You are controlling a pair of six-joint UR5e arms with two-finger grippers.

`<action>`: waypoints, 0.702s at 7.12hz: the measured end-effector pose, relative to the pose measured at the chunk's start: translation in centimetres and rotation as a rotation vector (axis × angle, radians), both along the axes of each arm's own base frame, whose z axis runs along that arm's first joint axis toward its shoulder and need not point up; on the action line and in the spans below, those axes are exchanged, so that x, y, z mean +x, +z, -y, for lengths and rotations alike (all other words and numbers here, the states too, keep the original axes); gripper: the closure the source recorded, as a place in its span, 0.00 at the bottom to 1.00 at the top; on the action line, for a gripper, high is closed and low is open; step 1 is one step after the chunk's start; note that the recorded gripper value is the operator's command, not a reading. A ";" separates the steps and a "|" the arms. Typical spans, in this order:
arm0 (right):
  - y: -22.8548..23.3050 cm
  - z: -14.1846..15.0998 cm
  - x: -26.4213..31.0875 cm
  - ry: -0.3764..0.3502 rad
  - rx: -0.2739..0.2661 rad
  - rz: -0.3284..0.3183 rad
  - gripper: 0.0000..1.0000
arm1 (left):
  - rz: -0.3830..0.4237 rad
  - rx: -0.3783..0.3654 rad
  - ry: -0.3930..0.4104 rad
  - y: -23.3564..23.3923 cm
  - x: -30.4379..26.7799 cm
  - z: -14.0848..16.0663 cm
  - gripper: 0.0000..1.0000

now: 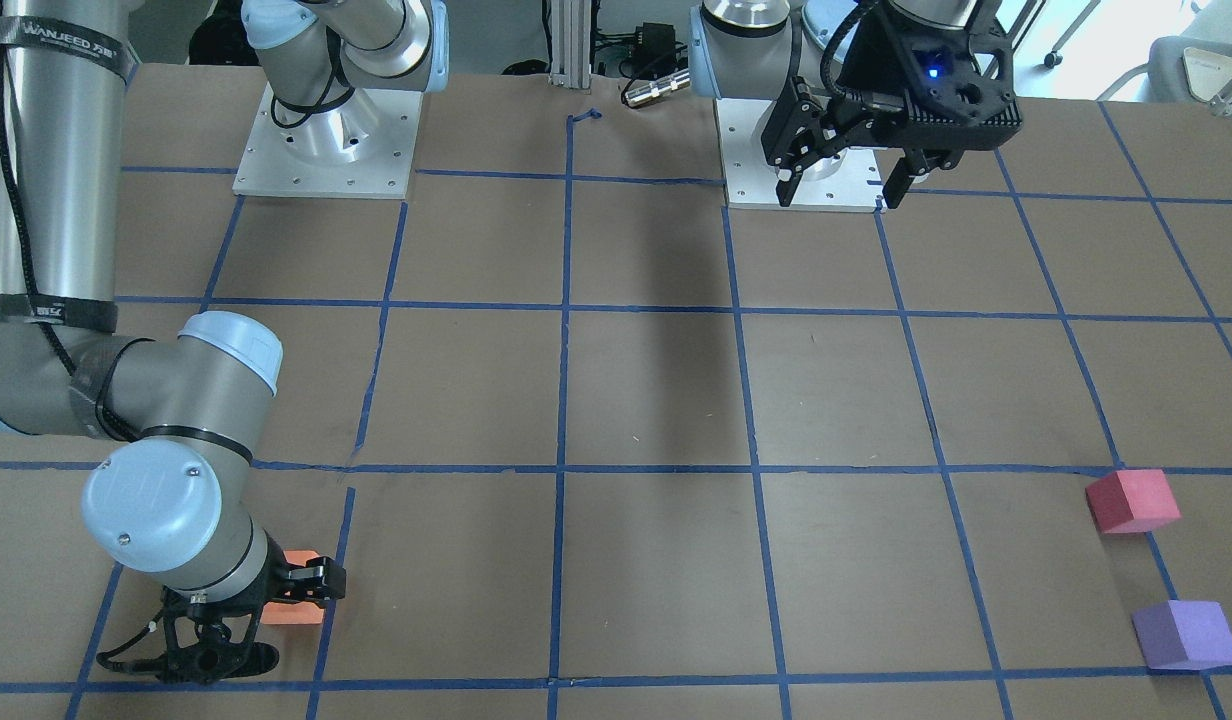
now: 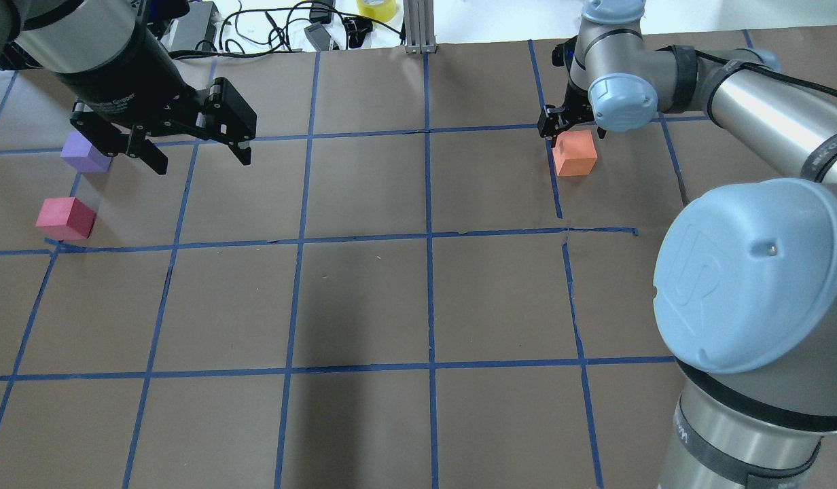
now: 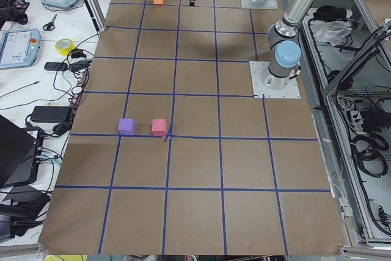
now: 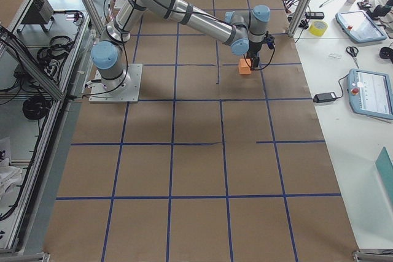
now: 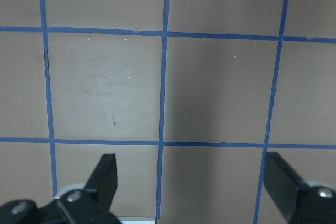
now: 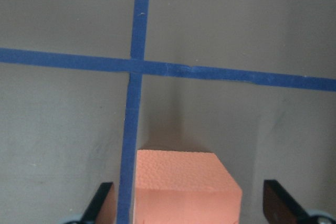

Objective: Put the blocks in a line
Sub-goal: 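Lower the right gripper onto the orange cube and close it, then carry the orange cube with the right gripper toward the table center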

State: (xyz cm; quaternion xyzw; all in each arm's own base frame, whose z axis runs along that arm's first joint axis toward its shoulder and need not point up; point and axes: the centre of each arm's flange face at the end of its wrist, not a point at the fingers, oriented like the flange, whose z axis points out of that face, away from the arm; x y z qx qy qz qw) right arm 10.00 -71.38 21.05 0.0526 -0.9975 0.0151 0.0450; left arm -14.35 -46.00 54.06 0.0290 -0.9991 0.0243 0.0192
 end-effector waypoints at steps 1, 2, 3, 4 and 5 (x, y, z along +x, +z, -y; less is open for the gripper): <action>-0.5 -0.2 0.0 -0.001 0.011 -0.001 0.60 | 0.000 -0.004 0.000 0.0 0.0 0.1 0.00; -0.9 -0.5 0.0 -0.002 0.021 0.000 0.72 | 0.000 -0.005 -0.001 0.0 0.0 0.1 0.00; -0.9 -0.7 0.0 -0.003 0.022 -0.001 0.83 | 0.000 -0.006 -0.001 0.0 0.0 0.1 0.00; -0.5 -0.7 0.1 -0.004 0.015 -0.001 0.88 | 0.001 -0.007 -0.001 0.0 0.0 0.1 0.00; 0.0 -0.6 0.4 -0.001 0.006 -0.001 0.88 | 0.003 -0.007 0.000 0.0 0.0 0.1 0.00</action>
